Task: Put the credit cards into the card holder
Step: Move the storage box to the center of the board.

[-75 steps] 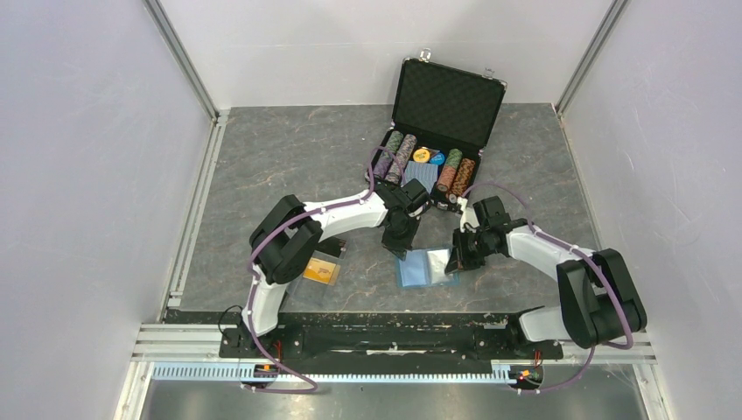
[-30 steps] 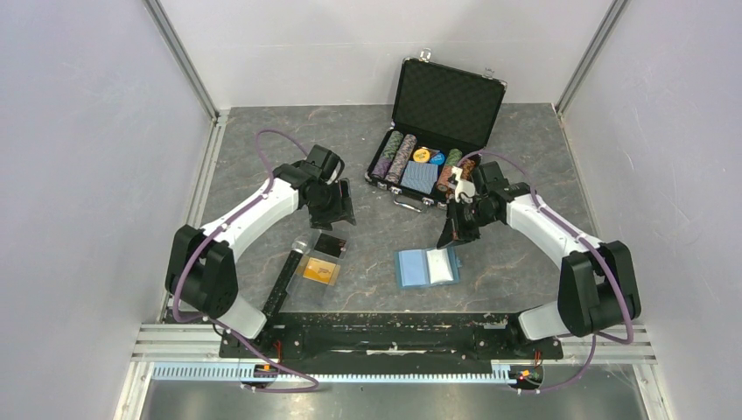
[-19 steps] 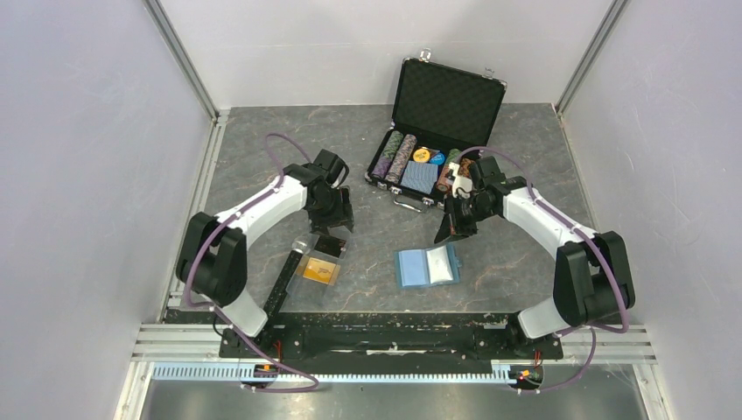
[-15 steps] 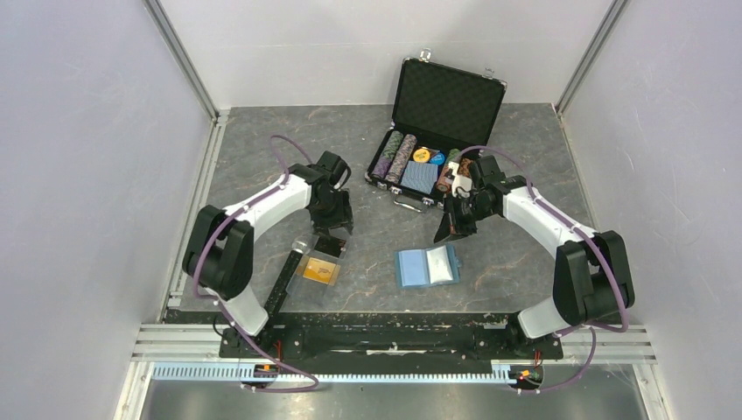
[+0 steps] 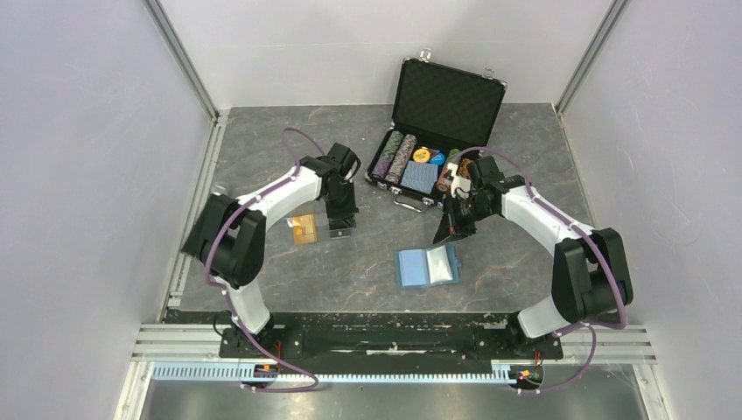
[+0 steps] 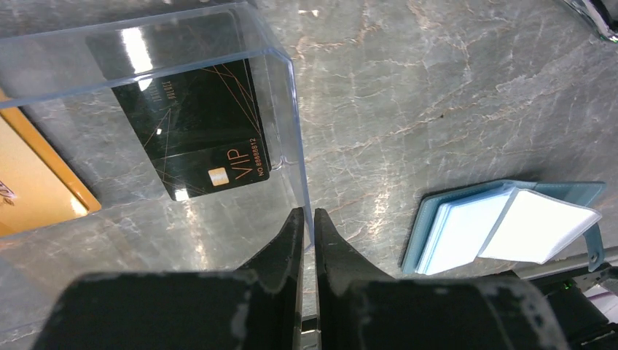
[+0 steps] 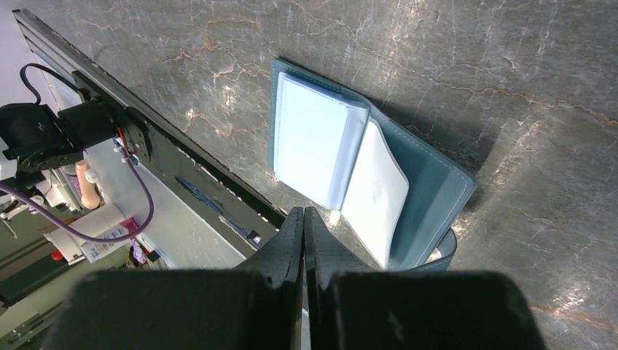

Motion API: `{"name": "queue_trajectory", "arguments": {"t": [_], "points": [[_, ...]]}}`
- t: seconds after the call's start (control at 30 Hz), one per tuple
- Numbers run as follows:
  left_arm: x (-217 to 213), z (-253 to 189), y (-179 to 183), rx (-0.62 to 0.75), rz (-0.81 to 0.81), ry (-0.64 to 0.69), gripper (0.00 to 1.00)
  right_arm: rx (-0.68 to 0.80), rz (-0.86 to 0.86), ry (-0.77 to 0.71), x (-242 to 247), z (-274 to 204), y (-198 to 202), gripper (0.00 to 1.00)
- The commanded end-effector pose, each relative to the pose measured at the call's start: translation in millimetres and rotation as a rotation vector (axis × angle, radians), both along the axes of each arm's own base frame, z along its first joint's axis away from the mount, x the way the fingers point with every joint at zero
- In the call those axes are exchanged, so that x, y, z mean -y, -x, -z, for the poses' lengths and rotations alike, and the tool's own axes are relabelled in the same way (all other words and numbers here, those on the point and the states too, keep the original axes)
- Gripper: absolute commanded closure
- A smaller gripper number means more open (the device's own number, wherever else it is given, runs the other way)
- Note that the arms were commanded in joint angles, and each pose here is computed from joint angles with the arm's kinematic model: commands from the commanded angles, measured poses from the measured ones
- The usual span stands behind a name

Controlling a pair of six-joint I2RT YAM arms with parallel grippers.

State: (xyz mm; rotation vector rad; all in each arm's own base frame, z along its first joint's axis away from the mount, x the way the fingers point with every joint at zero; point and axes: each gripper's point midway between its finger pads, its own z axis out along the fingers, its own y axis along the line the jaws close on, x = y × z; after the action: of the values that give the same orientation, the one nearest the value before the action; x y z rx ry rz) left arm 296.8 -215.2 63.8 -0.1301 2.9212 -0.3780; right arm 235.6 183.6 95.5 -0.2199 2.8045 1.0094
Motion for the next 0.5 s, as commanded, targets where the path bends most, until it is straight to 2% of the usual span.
{"name": "queue_trajectory", "arguments": {"t": [0.0, 0.33, 0.4, 0.47], "points": [[24.4, -2.8, -0.6, 0.014, 0.069, 0.048, 0.91, 0.033, -0.019, -0.019, -4.1, -5.4, -9.1, 1.0], [65.2, -9.9, 21.8, 0.015, 0.134, 0.105, 0.9, 0.04, -0.004, -0.059, -13.0, -2.8, -20.6, 1.0], [72.2, -12.5, 26.1, 0.017, 0.154, 0.113, 0.82, 0.043, -0.002, -0.07, -15.4, -2.2, -23.7, 1.0], [74.5, -16.1, 28.3, 0.019, 0.156, 0.124, 0.66, 0.042, -0.003, -0.078, -17.8, -0.9, -26.0, 0.98]]}}
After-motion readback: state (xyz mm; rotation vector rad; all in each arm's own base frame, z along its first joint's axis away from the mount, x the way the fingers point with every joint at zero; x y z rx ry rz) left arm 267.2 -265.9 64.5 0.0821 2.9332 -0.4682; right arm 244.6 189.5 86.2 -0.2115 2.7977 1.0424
